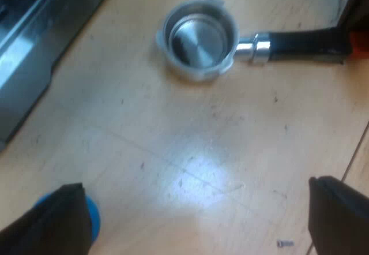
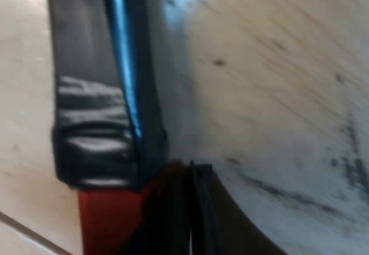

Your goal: Put the handle in the coffee machine

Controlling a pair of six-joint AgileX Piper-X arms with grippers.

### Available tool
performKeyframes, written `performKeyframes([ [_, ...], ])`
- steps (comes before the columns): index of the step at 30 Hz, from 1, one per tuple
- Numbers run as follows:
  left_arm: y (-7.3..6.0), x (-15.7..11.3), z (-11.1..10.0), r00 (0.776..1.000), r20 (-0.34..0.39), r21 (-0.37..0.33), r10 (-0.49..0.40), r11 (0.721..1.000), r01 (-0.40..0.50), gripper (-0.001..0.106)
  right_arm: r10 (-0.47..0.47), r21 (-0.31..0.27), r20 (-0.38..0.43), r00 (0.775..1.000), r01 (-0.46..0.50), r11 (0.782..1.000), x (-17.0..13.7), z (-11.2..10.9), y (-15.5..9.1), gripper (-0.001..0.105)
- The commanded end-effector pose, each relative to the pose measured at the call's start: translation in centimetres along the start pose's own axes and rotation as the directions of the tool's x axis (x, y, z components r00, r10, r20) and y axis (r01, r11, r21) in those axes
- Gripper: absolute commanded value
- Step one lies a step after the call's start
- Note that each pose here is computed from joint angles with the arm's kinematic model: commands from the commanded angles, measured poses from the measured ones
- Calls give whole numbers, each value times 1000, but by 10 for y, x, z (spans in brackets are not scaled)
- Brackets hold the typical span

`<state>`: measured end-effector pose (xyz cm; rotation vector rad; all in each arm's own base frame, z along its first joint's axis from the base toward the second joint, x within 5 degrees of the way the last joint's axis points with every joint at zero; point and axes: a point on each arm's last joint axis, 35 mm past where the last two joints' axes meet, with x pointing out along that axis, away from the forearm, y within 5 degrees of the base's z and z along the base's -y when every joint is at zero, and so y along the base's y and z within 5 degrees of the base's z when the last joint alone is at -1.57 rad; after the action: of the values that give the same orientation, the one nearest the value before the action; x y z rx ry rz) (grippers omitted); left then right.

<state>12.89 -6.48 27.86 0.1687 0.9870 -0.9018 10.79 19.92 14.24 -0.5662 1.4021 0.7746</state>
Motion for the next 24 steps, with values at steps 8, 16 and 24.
performKeyframes([
  [8,-3,-5,-12,996,-81,-50,24,998,-28,80,57,-66,34,998,-55,996,8,45,29,0],
  [16,-4,-20,-20,992,-47,-61,114,991,-117,80,99,-94,77,992,-91,991,13,84,45,0],
  [24,-4,-30,-15,991,-23,-72,135,988,-136,80,126,-120,105,986,-113,986,23,101,66,0],
])
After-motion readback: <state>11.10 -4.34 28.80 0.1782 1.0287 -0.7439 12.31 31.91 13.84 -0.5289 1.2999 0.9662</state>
